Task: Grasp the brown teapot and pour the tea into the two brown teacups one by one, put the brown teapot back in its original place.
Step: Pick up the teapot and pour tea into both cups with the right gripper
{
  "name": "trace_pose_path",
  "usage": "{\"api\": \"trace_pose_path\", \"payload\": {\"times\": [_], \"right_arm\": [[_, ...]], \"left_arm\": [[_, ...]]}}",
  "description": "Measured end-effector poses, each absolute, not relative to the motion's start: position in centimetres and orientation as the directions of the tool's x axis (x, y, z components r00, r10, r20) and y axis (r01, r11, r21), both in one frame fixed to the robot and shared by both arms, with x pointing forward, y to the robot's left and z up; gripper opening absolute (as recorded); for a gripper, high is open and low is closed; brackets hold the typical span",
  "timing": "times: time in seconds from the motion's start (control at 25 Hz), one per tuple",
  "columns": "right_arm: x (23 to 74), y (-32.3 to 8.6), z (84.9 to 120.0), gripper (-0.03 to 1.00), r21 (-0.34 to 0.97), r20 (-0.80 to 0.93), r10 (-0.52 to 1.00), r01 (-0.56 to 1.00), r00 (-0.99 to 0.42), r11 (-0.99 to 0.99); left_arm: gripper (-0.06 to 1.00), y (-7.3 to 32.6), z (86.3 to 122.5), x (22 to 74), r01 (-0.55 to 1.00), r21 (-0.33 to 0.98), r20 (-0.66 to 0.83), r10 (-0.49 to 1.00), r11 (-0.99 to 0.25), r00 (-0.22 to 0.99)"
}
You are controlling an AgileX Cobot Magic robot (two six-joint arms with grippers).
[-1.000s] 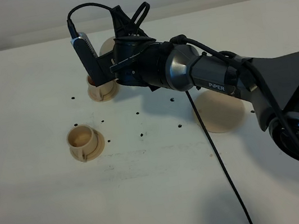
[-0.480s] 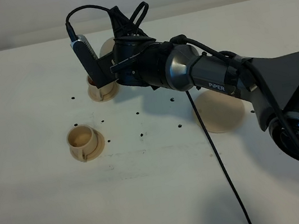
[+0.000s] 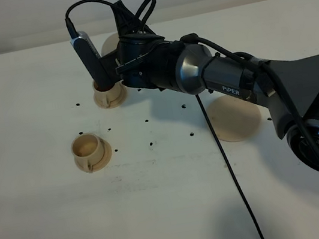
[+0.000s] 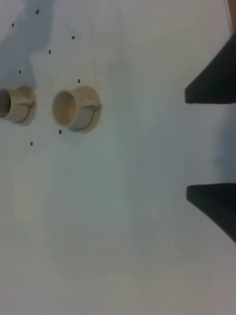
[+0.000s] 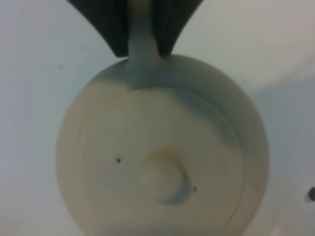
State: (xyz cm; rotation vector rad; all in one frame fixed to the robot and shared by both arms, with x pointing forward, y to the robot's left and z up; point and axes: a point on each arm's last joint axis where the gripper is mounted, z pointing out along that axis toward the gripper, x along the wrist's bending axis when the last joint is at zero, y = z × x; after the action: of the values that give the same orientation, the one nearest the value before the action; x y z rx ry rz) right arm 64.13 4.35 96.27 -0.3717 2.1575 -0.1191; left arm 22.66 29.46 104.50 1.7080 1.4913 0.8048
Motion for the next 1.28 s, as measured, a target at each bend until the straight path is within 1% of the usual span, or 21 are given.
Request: {"api": "trace_pose_path", "payload": {"times": [1.28], "right_arm": [[64.13,4.32,96.27,0.09,-0.290,-0.762,-0.388,-0.263,-0.518,0.920]], "left_arm": [[0.36,29.46,104.50,22.66,0.542,0.837,-0.002,0.991,-0.072,0.136]]}}
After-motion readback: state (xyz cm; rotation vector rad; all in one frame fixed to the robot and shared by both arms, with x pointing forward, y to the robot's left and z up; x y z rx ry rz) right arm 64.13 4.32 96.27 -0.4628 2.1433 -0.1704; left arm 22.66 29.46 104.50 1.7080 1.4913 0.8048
